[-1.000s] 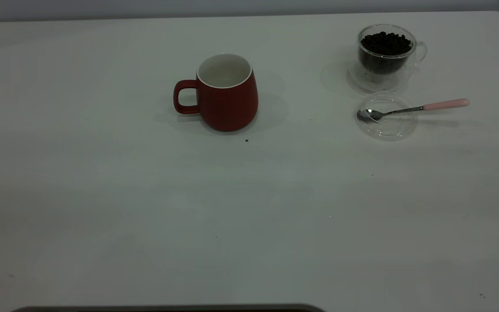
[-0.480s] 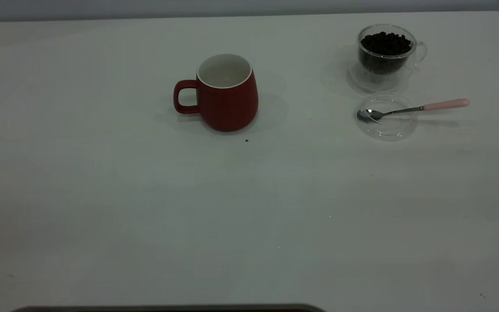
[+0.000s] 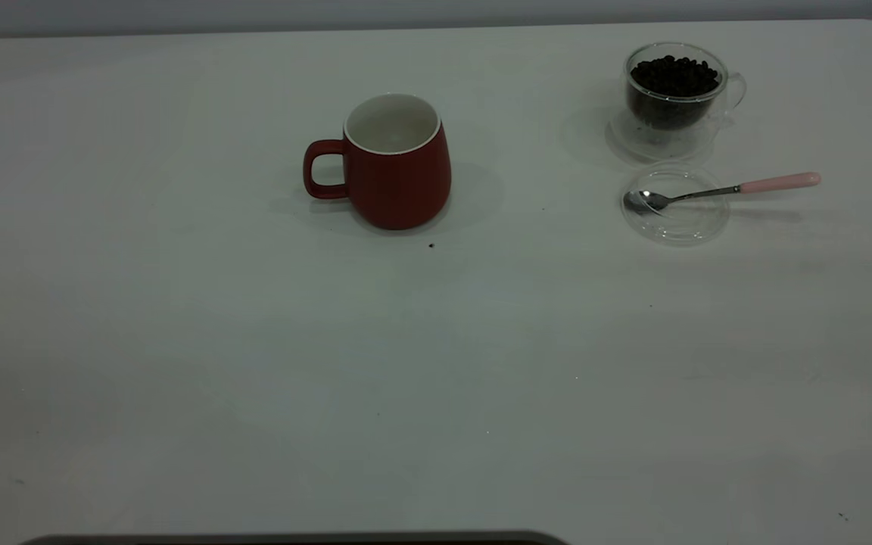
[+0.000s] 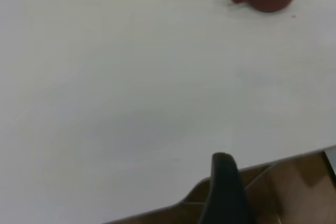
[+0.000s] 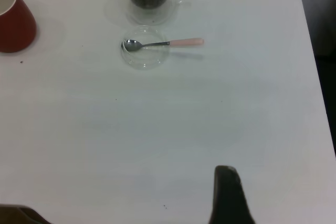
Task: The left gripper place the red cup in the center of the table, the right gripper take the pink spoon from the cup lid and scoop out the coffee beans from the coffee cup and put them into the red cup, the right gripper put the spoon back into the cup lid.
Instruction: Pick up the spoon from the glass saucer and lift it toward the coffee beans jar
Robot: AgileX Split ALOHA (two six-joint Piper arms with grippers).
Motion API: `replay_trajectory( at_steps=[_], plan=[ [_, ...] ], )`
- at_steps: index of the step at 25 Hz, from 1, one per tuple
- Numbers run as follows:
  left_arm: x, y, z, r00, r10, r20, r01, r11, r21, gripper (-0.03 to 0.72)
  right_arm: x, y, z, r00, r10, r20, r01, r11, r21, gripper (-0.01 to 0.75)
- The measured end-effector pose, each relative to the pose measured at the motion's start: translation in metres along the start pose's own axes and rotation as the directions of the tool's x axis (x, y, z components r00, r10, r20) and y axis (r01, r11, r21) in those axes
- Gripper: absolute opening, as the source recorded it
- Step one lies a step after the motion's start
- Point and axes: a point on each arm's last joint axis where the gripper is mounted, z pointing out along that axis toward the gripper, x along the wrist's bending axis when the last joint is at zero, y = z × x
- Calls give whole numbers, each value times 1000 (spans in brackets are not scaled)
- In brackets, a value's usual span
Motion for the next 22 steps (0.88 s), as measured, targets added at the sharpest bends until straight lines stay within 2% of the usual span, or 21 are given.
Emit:
replay_trajectory(
  at_steps=[4,10,16,22],
  plan=[
    [-1,0,0,998,-38,-47,38,999,-1,587,0,0,0,1000,0,0,0,1000,-5,535],
    [-1,0,0,998,-45,-53,45,999,-1,587,1,1,0,1000,3,-6,-3,1000,-11,535],
    [-1,0,0,998,-45,-53,45,999,-1,587,7,8,3,997,15,-78,-16,1000,-16,534],
    [-1,0,0,998,-46,-53,46,999,-1,587,14,42,29,981,80,-178,-80,997,5,556]
  ],
)
